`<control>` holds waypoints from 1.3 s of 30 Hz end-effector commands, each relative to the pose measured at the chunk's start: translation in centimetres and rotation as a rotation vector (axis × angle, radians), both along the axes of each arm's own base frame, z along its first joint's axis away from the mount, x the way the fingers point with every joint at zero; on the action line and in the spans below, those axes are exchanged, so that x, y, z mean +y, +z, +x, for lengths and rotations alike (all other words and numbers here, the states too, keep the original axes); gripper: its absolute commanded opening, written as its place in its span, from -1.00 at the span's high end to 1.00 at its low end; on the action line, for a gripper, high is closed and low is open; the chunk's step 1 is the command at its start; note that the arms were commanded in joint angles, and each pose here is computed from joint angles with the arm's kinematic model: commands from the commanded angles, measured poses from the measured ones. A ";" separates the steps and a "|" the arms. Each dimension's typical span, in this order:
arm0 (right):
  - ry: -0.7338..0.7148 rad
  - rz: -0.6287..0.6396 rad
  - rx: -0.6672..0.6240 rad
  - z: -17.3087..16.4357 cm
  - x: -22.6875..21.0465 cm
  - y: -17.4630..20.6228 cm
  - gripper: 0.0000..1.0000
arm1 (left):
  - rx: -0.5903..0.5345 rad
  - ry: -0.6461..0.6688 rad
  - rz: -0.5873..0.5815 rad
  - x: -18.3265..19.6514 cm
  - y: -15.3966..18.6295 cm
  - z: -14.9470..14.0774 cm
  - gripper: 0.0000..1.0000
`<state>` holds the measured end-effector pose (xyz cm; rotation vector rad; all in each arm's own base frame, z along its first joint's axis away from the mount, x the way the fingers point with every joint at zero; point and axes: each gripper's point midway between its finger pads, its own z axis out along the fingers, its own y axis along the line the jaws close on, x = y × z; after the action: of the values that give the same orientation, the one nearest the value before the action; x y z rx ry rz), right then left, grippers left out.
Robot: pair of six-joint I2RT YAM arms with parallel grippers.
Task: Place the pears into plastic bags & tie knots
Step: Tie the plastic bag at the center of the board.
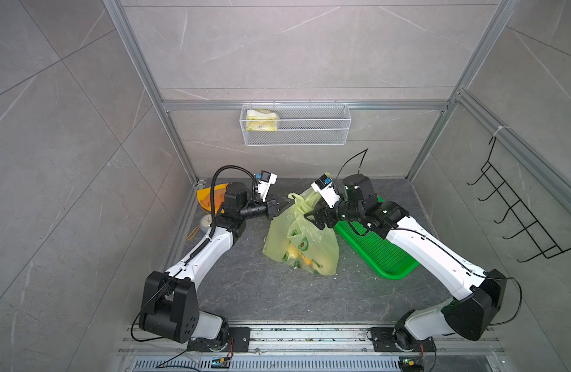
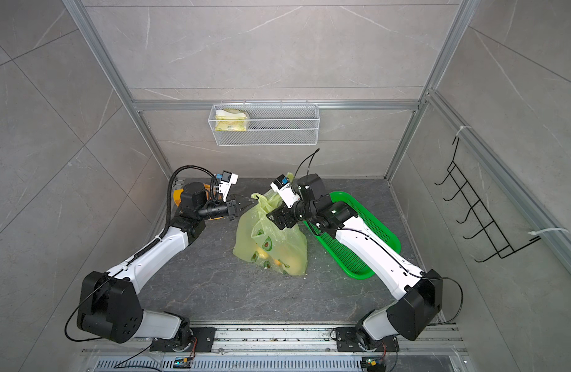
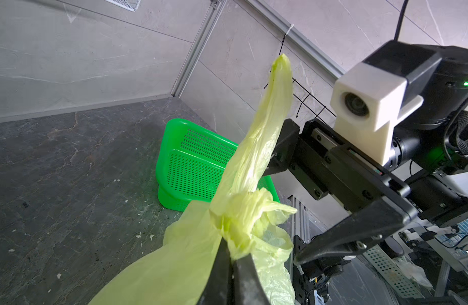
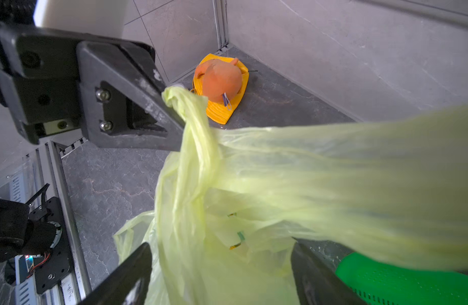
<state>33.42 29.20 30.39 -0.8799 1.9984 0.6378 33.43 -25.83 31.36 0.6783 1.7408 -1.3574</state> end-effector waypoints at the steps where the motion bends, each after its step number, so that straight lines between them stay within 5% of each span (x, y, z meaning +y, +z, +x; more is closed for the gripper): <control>1: -0.005 0.100 -0.014 1.3 0.4 2.2 -0.72 | -0.056 -0.017 -0.023 -0.3 1.7 -0.7 1.00; 8: 0.079 0.172 0.025 2.6 2.8 2.8 -0.71 | -0.050 -0.044 -0.019 -1.1 1.7 -0.6 1.00; 10: 0.111 0.187 0.039 2.6 3.3 2.7 -0.57 | -0.050 -0.047 -0.017 -1.2 1.8 -0.5 1.00; 14: 0.158 0.222 0.063 2.4 3.4 3.0 0.69 | -0.049 -0.038 0.003 -1.1 1.7 -0.4 1.00; 16: 0.168 0.243 0.074 2.3 3.0 3.1 1.00 | -0.064 -0.003 0.040 -0.6 1.6 -0.5 0.80; 20: 0.186 0.259 0.087 1.8 2.3 3.1 1.00 | -0.121 0.063 0.105 0.9 1.8 -1.2 -0.11; 23: 0.224 0.257 0.100 1.0 2.3 3.0 1.00 | -0.148 0.074 0.128 1.4 2.0 -2.0 -0.39; 39: 0.283 0.253 0.124 -0.4 2.3 2.9 1.00 | -0.143 -0.095 0.116 -2.3 1.8 -1.7 -0.58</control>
<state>34.29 31.70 32.17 -0.9574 1.8993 1.0922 32.66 -26.87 32.01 0.8195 1.7675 -1.2073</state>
